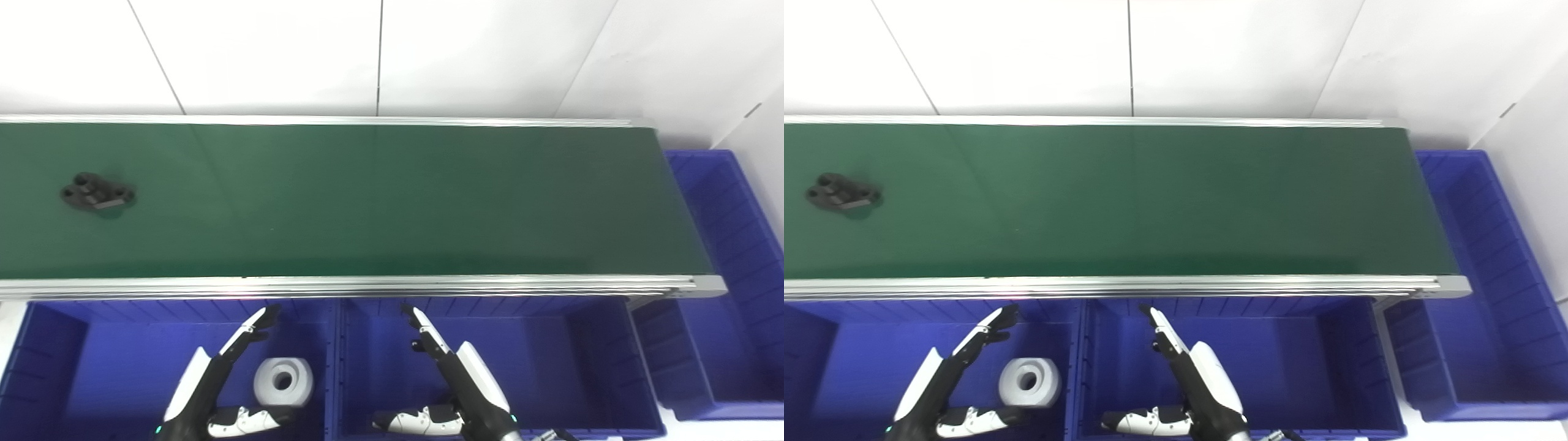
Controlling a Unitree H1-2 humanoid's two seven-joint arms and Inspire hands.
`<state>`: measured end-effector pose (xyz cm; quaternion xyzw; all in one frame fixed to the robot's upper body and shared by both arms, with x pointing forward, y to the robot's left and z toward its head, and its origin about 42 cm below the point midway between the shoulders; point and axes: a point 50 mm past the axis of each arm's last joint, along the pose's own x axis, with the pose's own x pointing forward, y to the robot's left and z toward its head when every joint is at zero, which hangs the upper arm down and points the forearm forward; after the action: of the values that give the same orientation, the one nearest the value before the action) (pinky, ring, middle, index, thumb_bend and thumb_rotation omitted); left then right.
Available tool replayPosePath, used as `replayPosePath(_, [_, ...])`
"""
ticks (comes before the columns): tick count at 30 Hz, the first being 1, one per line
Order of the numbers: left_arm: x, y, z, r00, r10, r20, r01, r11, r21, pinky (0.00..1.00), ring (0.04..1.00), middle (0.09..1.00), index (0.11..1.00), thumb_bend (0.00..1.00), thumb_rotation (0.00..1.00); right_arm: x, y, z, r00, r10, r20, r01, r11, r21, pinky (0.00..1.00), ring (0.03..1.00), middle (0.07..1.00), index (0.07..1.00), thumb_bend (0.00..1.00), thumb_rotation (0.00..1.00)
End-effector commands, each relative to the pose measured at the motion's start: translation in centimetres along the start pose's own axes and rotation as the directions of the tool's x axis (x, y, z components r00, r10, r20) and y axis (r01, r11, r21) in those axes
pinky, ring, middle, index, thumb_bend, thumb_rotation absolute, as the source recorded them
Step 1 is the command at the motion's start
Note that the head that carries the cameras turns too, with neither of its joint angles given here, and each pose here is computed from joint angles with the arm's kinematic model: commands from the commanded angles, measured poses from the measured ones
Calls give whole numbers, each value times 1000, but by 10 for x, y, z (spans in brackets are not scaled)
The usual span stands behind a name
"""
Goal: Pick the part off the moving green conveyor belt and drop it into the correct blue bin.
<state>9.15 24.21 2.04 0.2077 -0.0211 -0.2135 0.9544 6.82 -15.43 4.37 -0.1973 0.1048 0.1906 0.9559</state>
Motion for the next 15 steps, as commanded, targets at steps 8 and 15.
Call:
replayPosePath(8, [9, -8, -8, 999, 12, 30, -13, 999, 36, 738, 814, 855, 848, 801, 576, 1, -6, -15, 998, -23, 62, 23, 1000, -2, 769, 945, 1000, 1000, 860, 407])
replayPosePath(15, [14, -11, -15, 999, 15, 36, -18, 998, 61, 728, 811, 852, 835, 785, 575, 6, -7, -24, 998, -26, 63, 26, 1000, 10, 792, 951, 1000, 1000, 863, 360])
